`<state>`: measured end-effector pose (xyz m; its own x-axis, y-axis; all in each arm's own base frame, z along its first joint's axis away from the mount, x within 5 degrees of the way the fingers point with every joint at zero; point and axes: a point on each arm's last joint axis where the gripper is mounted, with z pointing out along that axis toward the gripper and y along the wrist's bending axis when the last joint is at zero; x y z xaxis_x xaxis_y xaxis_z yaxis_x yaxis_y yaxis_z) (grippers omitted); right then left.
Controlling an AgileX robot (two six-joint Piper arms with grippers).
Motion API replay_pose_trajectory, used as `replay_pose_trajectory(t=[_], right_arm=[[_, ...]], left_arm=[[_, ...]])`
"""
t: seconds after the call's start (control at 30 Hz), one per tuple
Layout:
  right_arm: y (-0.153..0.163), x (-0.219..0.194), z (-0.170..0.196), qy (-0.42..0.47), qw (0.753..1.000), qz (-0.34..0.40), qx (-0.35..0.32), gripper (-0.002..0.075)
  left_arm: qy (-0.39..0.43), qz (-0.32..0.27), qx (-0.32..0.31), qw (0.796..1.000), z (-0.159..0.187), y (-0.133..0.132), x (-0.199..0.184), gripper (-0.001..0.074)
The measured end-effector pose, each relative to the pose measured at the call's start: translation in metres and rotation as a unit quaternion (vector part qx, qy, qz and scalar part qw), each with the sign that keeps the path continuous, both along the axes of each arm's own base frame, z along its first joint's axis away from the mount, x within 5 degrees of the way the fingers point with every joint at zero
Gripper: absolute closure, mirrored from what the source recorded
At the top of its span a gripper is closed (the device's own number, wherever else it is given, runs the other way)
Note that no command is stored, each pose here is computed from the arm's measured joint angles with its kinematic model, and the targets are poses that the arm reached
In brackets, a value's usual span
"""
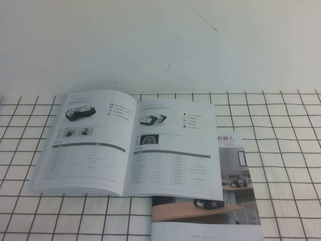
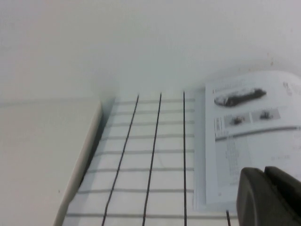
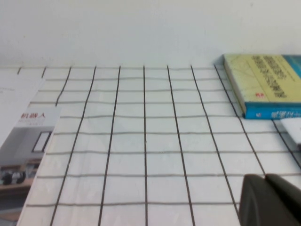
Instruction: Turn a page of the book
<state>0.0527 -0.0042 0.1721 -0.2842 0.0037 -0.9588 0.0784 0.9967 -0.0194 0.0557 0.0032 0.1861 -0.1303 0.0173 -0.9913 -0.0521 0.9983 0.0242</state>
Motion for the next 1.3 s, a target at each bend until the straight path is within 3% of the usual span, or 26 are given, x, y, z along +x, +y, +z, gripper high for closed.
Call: replay_pose_trajectory(t=[0.33, 0.67, 0.9, 1.07, 1.2, 1.3], right_arm=[[-0.001, 0.003, 0.034, -0.185, 0.983, -0.004, -0.017, 0.0730], [-0.001, -0.011, 0.076, -0.424, 0.905, -0.003, 0.011, 0.0730], [0.000, -0.021, 0.089, -0.504, 0.863, 0.004, 0.025, 0.0730], [0.007, -0.020, 0.100, -0.472, 0.880, 0.031, -0.041, 0.0730], [0.011, -0.027, 0.130, -0.428, 0.895, 0.036, -0.123, 0.0730], [0.006, -0.036, 0.152, -0.385, 0.915, 0.007, -0.122, 0.0729]], left_arm=[[-0.190, -0.004, 0.013, 0.982, 0.035, -0.001, -0.002, 0.0737], [-0.337, -0.007, 0.021, 0.941, 0.060, -0.002, -0.013, 0.0737], [-0.368, -0.015, 0.008, 0.930, 0.066, -0.003, -0.016, 0.0737], [-0.357, -0.028, 0.002, 0.934, 0.099, -0.005, -0.023, 0.0737], [-0.306, -0.013, -0.009, 0.952, 0.134, -0.003, -0.037, 0.0737], [-0.251, 0.006, -0.015, 0.968, 0.152, -0.001, -0.047, 0.0737]])
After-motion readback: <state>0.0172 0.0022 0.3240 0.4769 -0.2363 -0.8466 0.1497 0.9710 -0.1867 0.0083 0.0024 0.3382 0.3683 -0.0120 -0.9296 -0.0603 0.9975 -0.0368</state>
